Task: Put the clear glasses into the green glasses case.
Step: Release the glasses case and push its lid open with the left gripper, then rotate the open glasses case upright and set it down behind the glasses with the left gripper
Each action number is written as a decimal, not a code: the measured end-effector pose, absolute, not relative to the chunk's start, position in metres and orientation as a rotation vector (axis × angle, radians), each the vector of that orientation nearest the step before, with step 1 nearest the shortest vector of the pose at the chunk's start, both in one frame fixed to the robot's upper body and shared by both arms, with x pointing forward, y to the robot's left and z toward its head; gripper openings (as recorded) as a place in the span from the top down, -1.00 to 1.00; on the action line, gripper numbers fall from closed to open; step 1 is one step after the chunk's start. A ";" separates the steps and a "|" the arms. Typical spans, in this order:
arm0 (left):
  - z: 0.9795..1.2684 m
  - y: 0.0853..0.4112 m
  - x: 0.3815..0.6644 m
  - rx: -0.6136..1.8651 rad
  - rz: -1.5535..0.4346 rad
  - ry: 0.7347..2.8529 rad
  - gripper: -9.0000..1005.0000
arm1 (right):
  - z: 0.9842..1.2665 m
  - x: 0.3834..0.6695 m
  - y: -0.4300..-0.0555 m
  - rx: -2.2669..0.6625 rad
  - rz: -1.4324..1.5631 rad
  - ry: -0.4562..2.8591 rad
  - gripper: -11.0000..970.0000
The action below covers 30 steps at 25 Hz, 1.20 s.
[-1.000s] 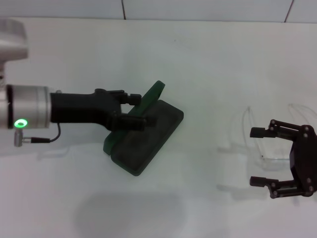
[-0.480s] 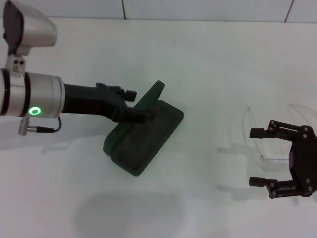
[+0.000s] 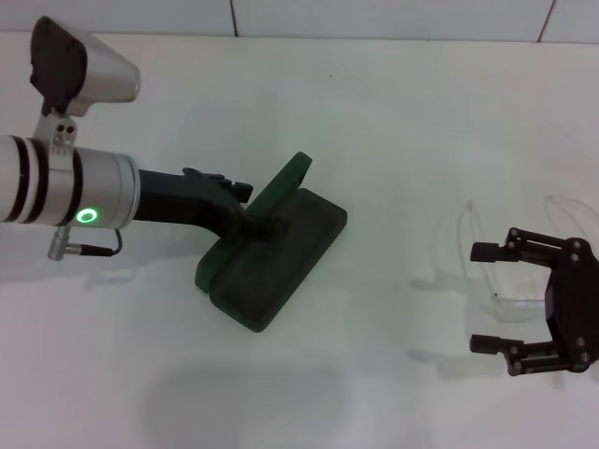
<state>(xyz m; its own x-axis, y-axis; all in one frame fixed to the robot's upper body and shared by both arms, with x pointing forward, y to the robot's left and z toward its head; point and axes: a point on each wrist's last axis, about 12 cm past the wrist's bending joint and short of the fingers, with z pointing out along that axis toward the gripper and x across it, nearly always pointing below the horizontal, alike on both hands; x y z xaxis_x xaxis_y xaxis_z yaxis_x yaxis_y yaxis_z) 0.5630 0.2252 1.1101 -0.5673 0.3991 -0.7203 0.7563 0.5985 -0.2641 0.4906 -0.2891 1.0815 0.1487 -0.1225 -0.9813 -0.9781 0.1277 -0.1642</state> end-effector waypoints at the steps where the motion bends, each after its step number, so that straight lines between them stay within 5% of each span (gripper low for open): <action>1: 1.110 0.225 0.563 0.909 -0.755 2.211 -0.64 | 1.082 0.491 -0.289 -1.257 0.937 1.234 -0.80; 10: 1.110 0.226 0.563 0.916 -0.748 2.212 -0.61 | 1.082 0.491 -0.290 -1.260 0.934 1.235 -0.80; 12: 1.109 0.226 0.563 0.918 -0.748 2.211 -0.15 | 1.082 0.491 -0.290 -1.261 0.933 1.235 -0.80; 23: 1.122 0.210 0.572 1.022 -0.730 2.152 0.50 | 1.082 0.490 -0.294 -1.261 0.921 1.237 -0.80; 30: 1.136 0.166 0.582 1.257 -0.697 2.071 0.60 | 1.079 0.487 -0.294 -1.251 0.920 1.244 -0.80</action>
<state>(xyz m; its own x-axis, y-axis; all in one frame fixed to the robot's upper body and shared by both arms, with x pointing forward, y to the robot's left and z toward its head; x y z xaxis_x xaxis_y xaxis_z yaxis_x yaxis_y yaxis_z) 0.5818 0.1659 1.1364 -0.3625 0.5819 -0.7280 0.9036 0.4106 -0.1218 0.4866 -0.2945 1.0791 0.1493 -0.1309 -0.9801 -0.9754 0.1428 -0.1677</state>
